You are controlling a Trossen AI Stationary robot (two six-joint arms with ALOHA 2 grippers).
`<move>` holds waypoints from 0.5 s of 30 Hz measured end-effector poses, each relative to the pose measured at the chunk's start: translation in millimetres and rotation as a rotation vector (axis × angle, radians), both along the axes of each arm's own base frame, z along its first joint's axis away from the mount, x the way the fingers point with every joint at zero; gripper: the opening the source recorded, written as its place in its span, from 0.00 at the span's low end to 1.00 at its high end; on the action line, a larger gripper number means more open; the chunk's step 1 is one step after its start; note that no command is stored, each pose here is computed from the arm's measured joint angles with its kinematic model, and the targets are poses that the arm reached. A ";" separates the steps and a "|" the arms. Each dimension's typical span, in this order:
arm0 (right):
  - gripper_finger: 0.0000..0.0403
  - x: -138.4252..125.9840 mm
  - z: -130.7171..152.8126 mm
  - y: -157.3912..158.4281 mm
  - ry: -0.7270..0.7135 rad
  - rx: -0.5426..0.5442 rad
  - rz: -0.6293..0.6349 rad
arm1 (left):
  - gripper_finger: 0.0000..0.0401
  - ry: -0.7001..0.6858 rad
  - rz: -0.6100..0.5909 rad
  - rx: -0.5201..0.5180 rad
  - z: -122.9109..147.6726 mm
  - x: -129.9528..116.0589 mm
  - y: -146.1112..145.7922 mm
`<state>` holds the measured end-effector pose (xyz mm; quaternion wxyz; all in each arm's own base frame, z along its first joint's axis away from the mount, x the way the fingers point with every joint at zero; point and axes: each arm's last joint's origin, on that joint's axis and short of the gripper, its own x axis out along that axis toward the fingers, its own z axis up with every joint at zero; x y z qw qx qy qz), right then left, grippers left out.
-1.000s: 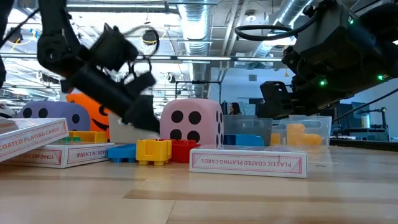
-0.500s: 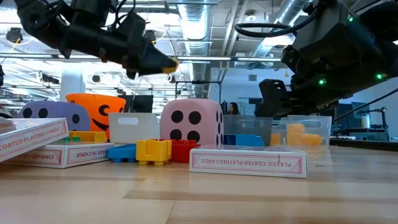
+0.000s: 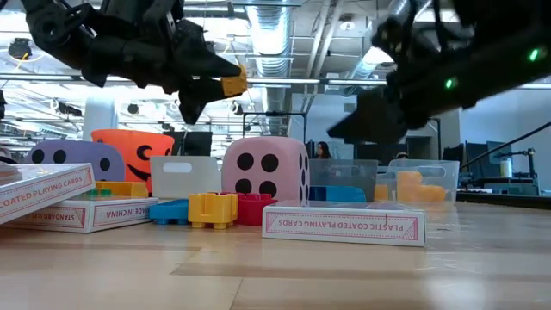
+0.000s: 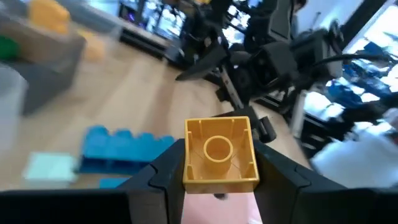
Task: Pick & Place Toys
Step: Put the small yellow game piece into the black bin
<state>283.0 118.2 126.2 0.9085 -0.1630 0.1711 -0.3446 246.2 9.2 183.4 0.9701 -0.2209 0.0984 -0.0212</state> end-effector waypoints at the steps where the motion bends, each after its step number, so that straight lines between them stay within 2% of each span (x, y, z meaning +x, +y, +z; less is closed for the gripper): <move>1: 0.73 1.4 3.0 3.1 0.002 -0.010 0.037 | 0.33 0.003 -0.013 -0.020 -0.8 0.4 -0.5; 8: 0.73 9.9 21.2 14.1 -0.056 -0.025 0.257 | 0.33 -0.006 -0.079 -0.136 -2.5 3.6 -7.5; 15: 0.73 15.9 30.8 11.1 -0.140 0.004 0.340 | 0.33 -0.034 -0.140 -0.195 1.6 3.7 -25.7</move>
